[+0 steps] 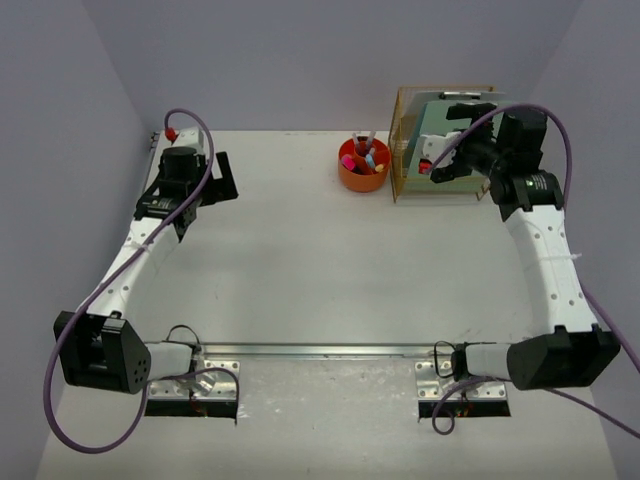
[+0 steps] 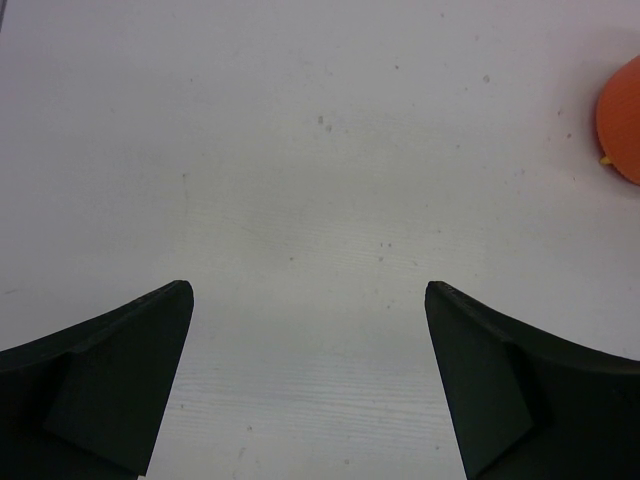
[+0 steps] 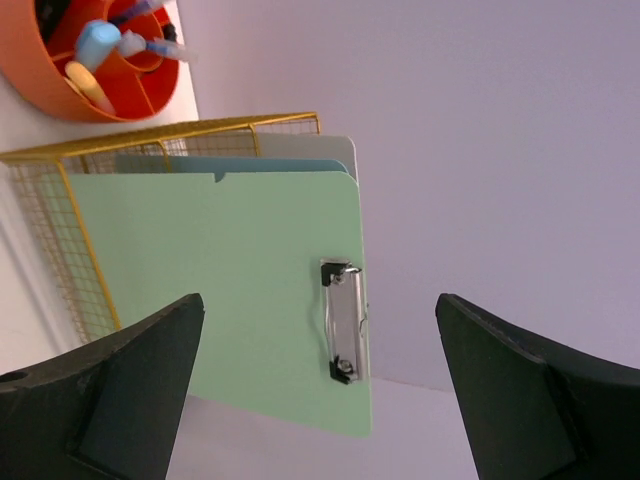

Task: Organize the desk

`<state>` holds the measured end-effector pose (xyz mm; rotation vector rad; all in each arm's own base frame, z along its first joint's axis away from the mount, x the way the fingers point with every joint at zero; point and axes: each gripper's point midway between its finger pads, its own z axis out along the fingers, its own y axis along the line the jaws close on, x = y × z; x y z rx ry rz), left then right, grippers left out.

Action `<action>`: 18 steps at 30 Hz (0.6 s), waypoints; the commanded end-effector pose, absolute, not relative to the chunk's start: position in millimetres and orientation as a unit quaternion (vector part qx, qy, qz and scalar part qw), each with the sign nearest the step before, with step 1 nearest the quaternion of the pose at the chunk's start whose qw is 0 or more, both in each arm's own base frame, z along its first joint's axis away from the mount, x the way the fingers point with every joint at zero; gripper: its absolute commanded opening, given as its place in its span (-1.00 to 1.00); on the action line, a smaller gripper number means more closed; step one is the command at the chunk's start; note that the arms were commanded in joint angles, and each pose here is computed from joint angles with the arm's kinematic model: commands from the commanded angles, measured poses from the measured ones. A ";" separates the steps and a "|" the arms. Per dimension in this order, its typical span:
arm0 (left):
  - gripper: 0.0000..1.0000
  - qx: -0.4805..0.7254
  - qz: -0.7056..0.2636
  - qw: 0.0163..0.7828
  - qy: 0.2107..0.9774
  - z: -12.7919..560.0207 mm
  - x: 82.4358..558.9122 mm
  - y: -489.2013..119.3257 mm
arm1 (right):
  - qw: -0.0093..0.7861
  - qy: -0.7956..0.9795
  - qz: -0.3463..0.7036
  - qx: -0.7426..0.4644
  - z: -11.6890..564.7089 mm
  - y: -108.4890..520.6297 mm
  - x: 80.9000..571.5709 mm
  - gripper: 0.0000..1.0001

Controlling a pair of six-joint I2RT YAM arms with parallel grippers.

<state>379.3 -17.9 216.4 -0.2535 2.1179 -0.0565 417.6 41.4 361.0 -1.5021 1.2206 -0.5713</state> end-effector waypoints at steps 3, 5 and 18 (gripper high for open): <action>1.00 -0.076 -0.048 0.503 0.859 247.8 381.0 -30.3 | 0.580 0.586 -0.094 -0.558 372.0 67.1 369.3 0.97; 1.00 -0.063 -0.053 0.501 0.861 248.2 378.6 -33.1 | 0.595 0.636 -0.029 -0.491 381.0 73.2 360.2 0.97; 1.00 0.063 -0.102 0.476 0.871 220.3 341.9 -60.3 | 0.498 0.832 0.222 -0.106 242.9 88.9 297.0 0.97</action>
